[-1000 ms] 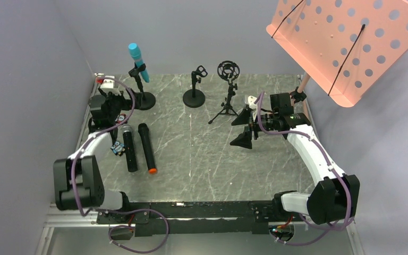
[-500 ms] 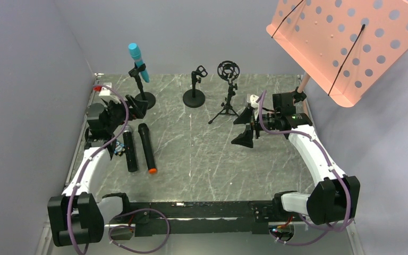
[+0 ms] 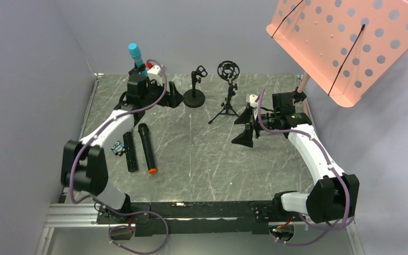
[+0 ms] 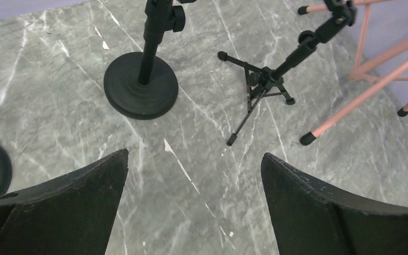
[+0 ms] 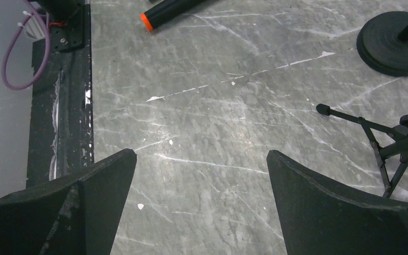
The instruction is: Attach the microphones to the stand
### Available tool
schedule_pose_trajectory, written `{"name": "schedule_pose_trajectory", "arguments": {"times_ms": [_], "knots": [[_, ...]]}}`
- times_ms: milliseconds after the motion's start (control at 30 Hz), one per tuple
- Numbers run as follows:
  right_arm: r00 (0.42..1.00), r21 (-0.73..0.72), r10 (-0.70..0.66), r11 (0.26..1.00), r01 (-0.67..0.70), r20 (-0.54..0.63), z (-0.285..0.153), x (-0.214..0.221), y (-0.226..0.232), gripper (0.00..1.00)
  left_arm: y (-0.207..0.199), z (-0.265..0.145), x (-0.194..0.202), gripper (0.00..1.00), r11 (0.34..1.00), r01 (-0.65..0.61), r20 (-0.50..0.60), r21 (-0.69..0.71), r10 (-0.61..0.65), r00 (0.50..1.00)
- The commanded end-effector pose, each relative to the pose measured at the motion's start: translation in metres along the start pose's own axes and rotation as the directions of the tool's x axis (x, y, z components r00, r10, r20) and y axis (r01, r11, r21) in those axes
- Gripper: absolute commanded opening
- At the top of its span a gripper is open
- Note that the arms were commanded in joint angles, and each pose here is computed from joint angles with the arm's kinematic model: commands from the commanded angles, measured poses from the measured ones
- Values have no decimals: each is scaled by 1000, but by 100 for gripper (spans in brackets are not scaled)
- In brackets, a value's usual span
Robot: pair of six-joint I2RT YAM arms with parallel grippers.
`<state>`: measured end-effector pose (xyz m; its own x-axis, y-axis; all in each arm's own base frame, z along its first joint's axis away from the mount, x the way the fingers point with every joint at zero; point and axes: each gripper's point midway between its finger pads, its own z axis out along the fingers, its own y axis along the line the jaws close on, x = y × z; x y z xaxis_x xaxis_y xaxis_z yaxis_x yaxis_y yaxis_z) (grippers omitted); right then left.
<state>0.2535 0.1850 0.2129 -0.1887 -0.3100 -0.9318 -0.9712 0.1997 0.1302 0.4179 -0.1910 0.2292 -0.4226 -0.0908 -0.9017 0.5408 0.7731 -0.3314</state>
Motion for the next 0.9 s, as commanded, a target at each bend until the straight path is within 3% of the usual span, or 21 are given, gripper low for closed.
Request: {"name": "schedule_pose_trajectory", "arguments": {"times_ms": [0, 133, 367, 700, 867], "knots": [[998, 20, -65, 998, 65, 13, -4, -13, -7, 100, 2, 37, -14, 98, 995, -91, -18, 45, 91, 996], [997, 20, -70, 997, 69, 12, -4, -13, -7, 100, 17, 72, -6, 97, 978, -183, -63, 102, 190, 980], [997, 12, -72, 997, 72, -1, -4, -9, -7, 100, 26, 117, 11, 94, 852, -444, -9, 278, 465, 885], [998, -13, -68, 998, 68, 5, -4, -11, -3, 100, 46, 161, 10, 89, 810, -498, 47, 309, 510, 859], [997, -25, -72, 997, 72, 14, -5, -14, 1, 100, 53, 174, 8, 75, 797, -519, 55, 310, 530, 846]]}}
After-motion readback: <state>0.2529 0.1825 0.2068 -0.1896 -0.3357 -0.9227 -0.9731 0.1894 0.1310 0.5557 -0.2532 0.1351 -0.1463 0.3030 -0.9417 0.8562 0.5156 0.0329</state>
